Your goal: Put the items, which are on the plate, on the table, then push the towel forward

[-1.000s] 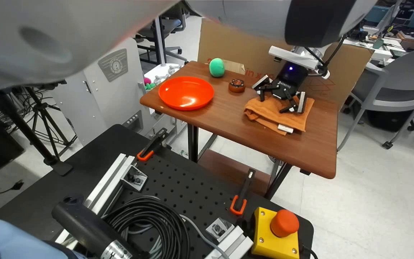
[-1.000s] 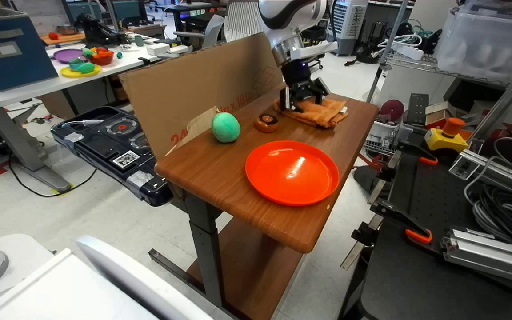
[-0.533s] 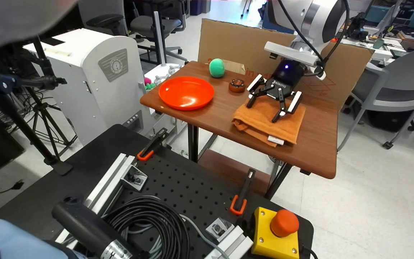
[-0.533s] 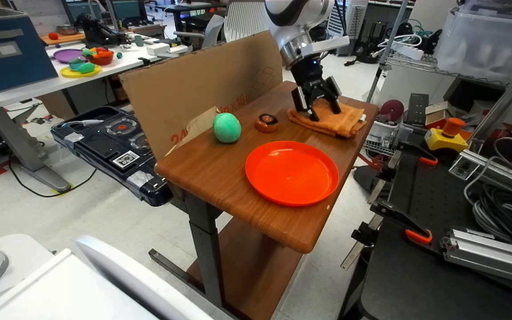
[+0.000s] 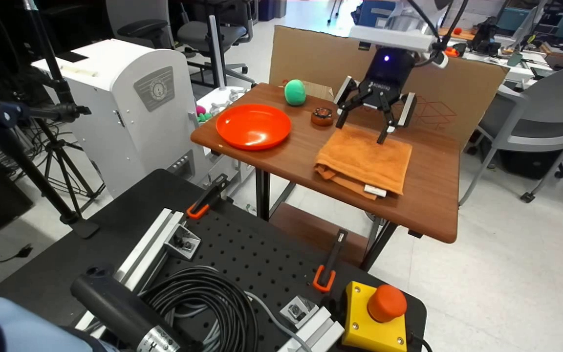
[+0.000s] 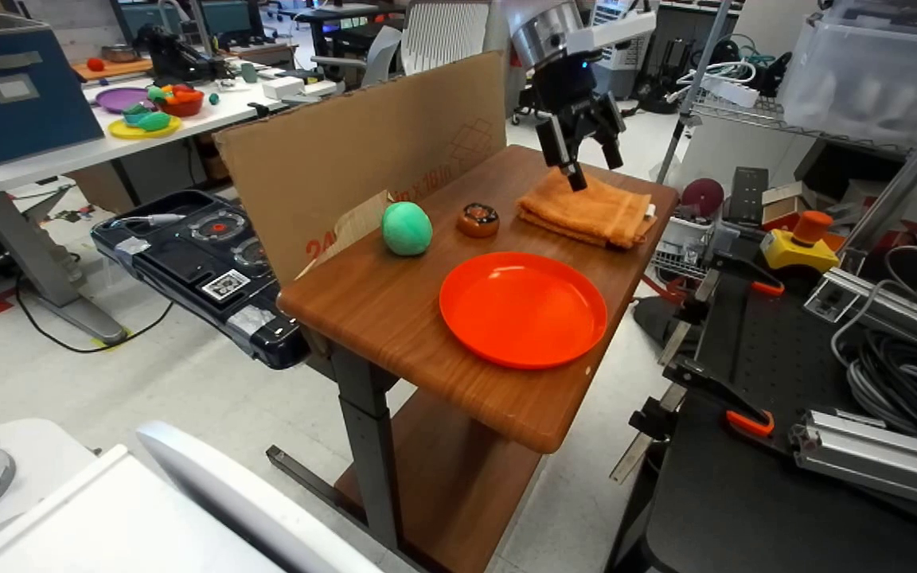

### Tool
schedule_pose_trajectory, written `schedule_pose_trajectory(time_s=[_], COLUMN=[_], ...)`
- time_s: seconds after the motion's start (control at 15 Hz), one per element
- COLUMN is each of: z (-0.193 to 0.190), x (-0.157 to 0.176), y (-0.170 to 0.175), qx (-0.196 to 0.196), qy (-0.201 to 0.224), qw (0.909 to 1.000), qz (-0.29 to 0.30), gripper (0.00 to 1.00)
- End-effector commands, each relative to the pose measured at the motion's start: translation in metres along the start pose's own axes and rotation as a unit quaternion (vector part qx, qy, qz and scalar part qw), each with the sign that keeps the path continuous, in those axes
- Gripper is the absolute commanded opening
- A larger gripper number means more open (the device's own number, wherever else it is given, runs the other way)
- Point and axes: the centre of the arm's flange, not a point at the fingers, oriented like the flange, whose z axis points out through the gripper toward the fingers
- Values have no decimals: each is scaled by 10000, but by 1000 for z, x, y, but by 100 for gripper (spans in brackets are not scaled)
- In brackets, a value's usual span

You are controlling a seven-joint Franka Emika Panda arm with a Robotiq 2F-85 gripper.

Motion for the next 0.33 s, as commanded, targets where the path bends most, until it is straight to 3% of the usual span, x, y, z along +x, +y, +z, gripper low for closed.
schedule_pose_trajectory(time_s=[0.0,0.07,0.27], z=[-32,-29,-50], x=[-87,-30,-66], y=[-9,-8,-18], qx=[-406,-239,-366], qy=[826,424,717], qw=[9951,9987,9963], qz=[-366,-168,-291], gripper=[100,100,100])
